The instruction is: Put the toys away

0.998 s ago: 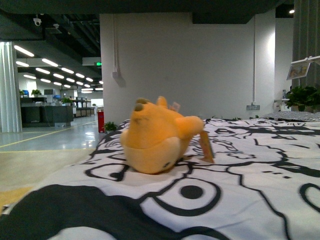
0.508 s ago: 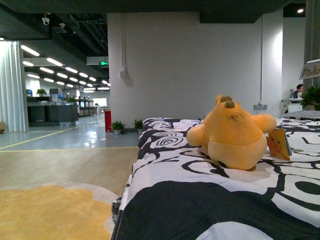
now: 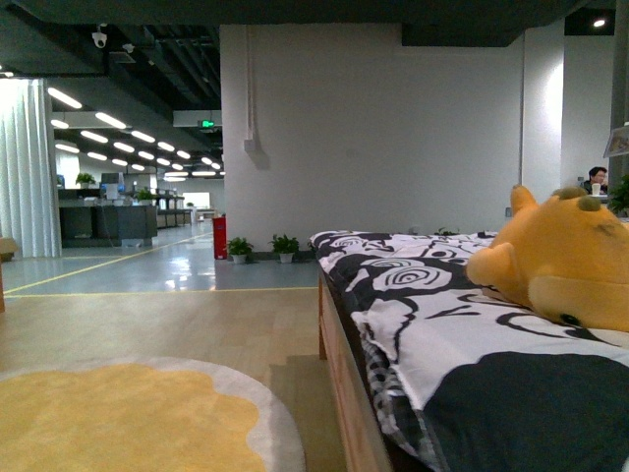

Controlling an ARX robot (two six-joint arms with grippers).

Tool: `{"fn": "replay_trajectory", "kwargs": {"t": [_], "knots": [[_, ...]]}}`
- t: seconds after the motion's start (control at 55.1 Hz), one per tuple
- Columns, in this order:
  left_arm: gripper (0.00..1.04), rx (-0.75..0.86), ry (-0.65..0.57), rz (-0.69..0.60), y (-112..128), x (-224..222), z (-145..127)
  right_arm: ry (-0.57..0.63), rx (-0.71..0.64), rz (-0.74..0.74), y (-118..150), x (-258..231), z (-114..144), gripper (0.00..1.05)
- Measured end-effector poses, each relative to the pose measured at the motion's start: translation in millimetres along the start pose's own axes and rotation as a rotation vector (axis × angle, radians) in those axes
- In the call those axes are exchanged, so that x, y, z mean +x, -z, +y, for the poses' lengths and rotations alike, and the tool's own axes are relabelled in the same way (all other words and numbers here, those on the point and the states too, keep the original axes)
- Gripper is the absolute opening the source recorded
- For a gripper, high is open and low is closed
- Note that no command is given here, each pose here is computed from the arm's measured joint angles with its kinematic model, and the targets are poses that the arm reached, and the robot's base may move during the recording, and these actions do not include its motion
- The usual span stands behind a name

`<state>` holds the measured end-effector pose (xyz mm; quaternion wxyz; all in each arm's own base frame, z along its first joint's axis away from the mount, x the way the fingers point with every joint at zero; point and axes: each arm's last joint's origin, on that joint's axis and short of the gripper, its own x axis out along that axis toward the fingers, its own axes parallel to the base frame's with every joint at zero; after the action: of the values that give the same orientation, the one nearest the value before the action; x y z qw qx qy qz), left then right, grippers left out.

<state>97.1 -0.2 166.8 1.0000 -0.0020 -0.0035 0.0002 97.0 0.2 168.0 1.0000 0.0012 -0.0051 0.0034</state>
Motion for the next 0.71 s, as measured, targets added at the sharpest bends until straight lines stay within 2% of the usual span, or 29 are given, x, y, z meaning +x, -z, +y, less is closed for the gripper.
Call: {"fn": "replay_trajectory", "kwargs": {"t": [0.272,0.381,0.508,0.708], "knots": [[0.98,0.000,0.002,0.000,0,0,0,0.006,0.001,0.000,0,0,0,0.98],[0.98,0.000,0.003,0.000,0,0,0,0.116,0.081,-0.050,-6,6,0,0.98],[0.98,0.000,0.003,0.000,0,0,0,0.086,0.111,-0.051,-9,21,6,0.98],[0.98,0.000,0.003,0.000,0,0,0,0.047,0.124,-0.125,-43,56,21,0.98]]}}
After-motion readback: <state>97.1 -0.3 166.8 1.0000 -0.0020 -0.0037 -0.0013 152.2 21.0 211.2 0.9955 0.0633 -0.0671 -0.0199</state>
